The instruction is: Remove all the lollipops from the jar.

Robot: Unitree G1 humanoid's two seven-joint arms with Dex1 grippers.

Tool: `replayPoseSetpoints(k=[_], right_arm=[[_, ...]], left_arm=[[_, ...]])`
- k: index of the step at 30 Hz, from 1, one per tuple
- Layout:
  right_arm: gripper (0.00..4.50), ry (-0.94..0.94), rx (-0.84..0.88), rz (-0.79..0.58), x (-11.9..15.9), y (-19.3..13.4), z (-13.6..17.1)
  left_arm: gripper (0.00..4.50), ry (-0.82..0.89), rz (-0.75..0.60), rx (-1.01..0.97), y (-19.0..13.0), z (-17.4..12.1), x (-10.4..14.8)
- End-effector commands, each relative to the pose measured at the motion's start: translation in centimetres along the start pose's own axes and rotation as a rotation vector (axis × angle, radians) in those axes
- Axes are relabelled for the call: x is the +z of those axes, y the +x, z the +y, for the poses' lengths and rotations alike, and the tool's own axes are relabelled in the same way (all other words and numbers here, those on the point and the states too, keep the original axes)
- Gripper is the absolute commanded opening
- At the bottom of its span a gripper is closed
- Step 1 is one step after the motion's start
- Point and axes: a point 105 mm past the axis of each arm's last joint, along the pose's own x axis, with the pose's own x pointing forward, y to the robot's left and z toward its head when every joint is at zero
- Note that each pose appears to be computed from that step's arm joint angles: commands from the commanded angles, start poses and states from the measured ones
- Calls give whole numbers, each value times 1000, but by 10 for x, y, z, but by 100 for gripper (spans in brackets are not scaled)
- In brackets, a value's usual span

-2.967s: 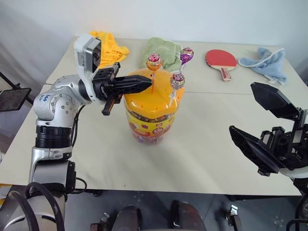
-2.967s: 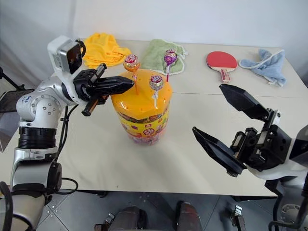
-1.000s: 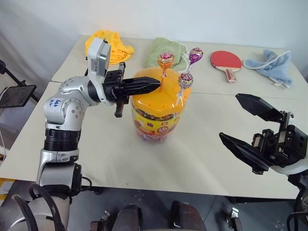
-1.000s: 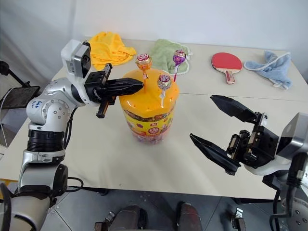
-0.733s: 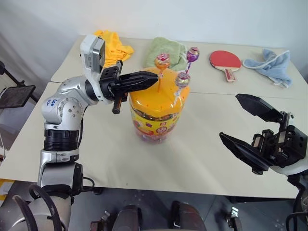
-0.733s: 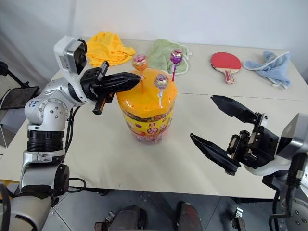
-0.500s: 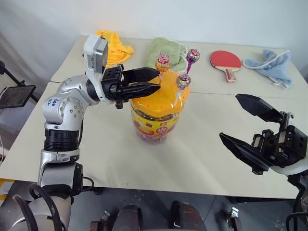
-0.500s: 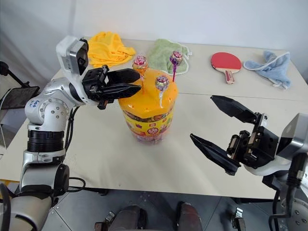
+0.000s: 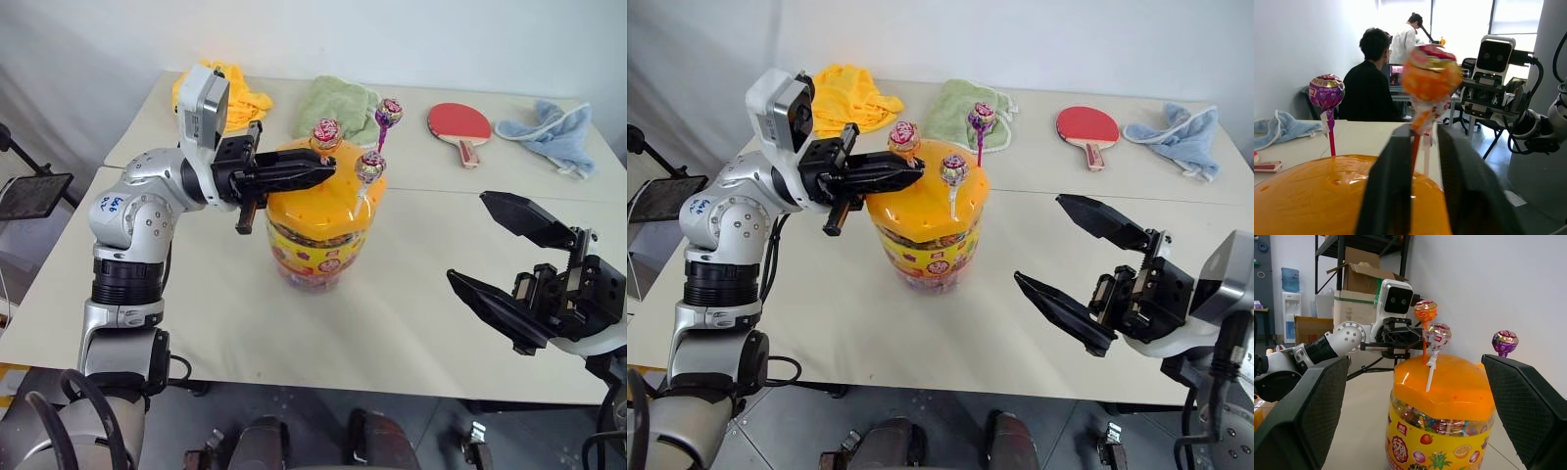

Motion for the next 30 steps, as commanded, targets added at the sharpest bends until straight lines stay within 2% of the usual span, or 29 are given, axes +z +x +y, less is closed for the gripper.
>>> replayPoseSetpoints(k=[1,3,6,10,13,20,23,27,29,30], right_arm=[[450,-53,3,-34,11,1,1],[450,-49,3,-88,19,4,-1],[450,-42,5,-119,25,7,-3],[450,-20,52,-133,27,13,0],[450,-11,101,-125,26,17,4],[450,-43,165,-106,18,20,6],[450,-27,203,-93,14,21,8],[450,8,278,-64,4,21,13],[450,25,302,-51,0,22,13],[450,29,301,-37,-4,20,12]], left_arm=[[2,13,-85,22,5,6,17],[2,-58,-218,32,3,10,37],[2,-89,-325,35,-4,10,52],[2,-158,-457,176,-41,26,64],[2,-101,-381,373,-82,29,57],[2,-75,-88,696,-162,6,16],[2,-156,36,852,-203,-17,-13],[2,-307,319,1047,-256,-63,-64],[2,-358,380,1160,-275,-76,-72],[2,-364,397,1161,-274,-80,-73]])
